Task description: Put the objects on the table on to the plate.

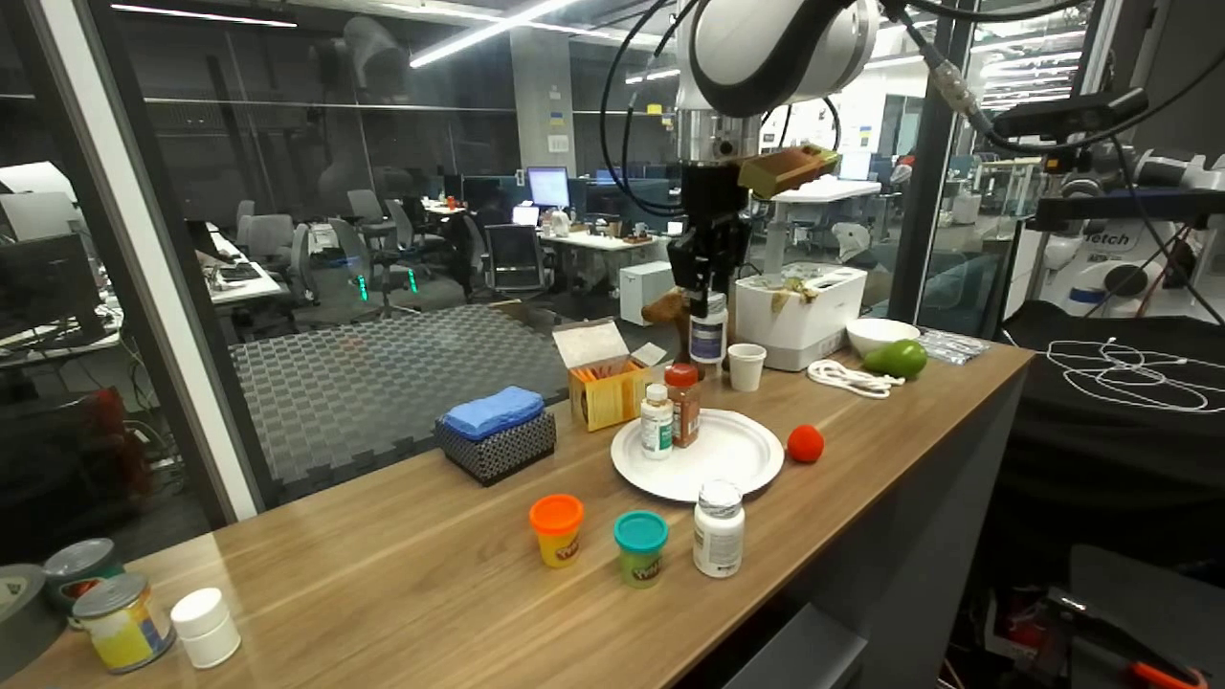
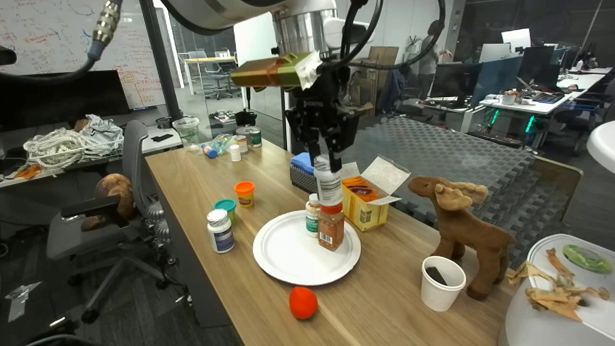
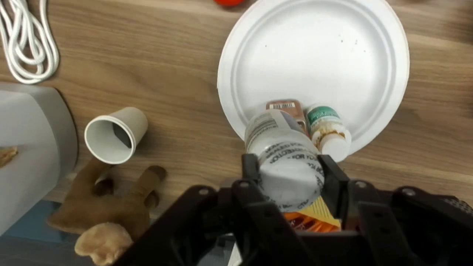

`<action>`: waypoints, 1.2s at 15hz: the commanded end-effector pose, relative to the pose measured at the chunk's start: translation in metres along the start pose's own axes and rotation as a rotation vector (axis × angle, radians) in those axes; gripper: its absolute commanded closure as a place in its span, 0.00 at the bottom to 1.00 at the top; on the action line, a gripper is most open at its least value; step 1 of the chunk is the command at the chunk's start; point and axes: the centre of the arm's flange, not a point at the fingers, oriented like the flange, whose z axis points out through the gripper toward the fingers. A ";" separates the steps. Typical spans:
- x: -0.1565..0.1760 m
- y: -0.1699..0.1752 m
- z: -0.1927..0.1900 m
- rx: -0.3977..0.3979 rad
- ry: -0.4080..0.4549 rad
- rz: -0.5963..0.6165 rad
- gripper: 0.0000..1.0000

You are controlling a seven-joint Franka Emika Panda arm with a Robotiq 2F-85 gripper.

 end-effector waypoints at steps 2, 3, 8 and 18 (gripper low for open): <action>-0.024 -0.003 0.035 0.021 -0.062 0.040 0.81; -0.026 -0.004 0.045 0.026 -0.066 0.051 0.81; -0.021 0.006 0.086 0.057 -0.053 0.162 0.81; -0.017 0.027 0.123 0.129 -0.024 0.362 0.81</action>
